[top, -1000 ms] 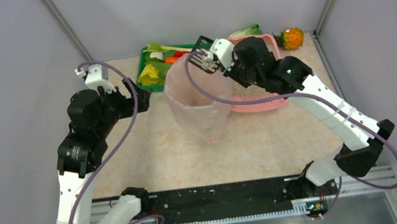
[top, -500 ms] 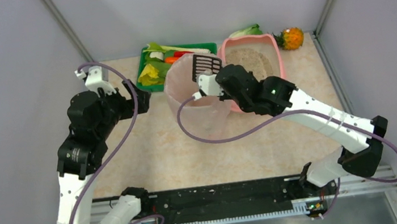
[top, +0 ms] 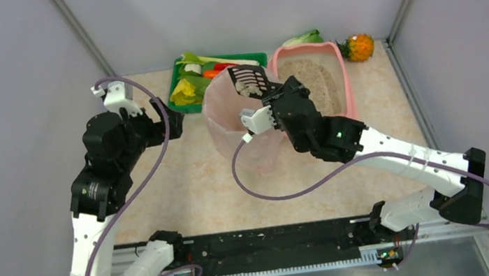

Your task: Clean the litter box

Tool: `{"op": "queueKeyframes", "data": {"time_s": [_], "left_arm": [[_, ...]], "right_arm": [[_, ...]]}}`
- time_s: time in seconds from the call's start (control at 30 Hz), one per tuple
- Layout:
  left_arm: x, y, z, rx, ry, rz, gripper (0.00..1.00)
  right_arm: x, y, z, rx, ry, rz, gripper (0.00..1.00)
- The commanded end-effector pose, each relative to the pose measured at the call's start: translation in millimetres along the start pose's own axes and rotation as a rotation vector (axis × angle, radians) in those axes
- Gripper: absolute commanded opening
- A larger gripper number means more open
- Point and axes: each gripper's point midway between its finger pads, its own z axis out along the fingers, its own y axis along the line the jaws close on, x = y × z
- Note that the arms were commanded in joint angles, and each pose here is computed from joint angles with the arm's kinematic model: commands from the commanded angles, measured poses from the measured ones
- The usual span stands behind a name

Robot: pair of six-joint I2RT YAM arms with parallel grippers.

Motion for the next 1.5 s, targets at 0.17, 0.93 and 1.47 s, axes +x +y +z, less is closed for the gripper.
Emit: {"op": "queueKeyframes", "data": {"time_s": [0.17,0.93,1.47], "left_arm": [[-12.4,1.9,-1.1,-0.009,-0.056,0.021,0.99],[-11.7,0.4,-5.5,0.002,-0.06,0.018,0.99],[-9.7,-1.9,-3.6,0.015,-0.051,0.013,0.99]], "right_arm": [[-1.9,-34.9,-14.9,0.174,-0.039,-0.221,0.0],[3.6,-44.3,-24.2,0.225,-0.073,-0.12,0.0],[29.3,-62.1,-28.7,0.061,-0.22,0.667,0.0]]}}
